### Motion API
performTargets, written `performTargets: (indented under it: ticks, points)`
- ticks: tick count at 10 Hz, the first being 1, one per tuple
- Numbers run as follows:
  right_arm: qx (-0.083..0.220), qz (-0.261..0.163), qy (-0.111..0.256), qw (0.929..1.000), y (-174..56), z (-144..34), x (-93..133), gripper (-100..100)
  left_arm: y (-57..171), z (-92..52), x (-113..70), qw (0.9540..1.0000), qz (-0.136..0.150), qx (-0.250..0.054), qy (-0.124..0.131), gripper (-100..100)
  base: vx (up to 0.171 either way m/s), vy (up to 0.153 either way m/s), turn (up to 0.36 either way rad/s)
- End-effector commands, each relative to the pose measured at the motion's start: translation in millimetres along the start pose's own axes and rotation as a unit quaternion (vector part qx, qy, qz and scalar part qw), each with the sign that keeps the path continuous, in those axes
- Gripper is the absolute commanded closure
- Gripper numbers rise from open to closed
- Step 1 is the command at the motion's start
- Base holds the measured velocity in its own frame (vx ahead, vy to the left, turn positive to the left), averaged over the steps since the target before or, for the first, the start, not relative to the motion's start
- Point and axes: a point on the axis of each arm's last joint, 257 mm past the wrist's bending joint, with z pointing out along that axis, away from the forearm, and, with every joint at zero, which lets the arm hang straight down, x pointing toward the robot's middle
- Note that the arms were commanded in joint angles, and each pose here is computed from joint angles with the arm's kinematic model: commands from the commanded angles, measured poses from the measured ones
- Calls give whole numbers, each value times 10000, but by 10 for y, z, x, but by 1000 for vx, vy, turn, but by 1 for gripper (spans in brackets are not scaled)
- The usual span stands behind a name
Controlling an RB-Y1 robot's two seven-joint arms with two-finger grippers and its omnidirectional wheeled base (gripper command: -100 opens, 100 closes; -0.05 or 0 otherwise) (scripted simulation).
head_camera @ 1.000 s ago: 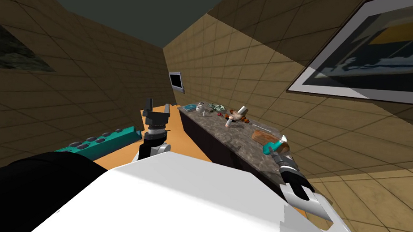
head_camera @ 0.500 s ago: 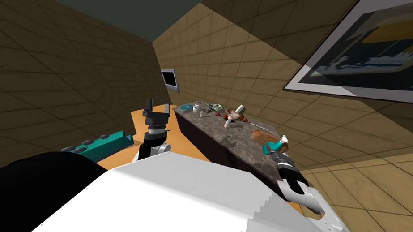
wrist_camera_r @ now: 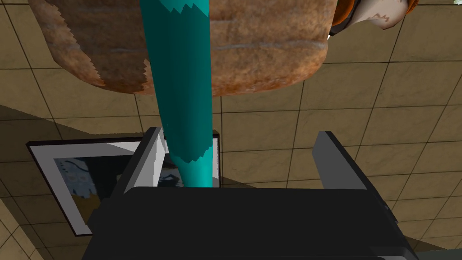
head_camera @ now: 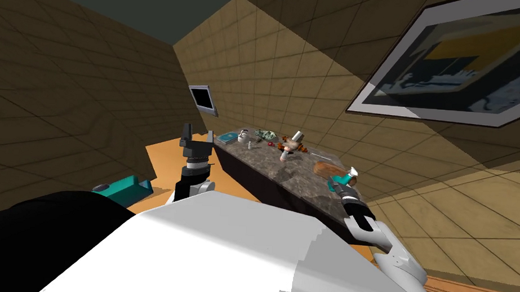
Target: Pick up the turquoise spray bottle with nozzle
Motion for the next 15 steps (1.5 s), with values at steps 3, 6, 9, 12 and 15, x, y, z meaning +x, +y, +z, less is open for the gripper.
performTargets:
  ticks: [3,6,9,12,15]
  points:
    - [-336,-12,-18,9994,148,190,0,-100,0,0,-1,10000,1,-1,0,0,48,45,-136]
    - [-577,-45,-4,9983,233,333,2,-100,0,0,-1,10000,1,-1,0,0,54,62,-172]
    - [-787,-89,19,9969,286,462,-5,-100,0,0,-1,10000,1,-1,0,0,46,56,-156]
    - [-931,-142,83,9955,271,572,9,-100,0,0,0,10000,1,-1,0,0,45,53,-143]
    - [-1136,-206,62,9933,317,679,-79,-100,0,0,0,10000,0,0,0,0,50,80,-163]
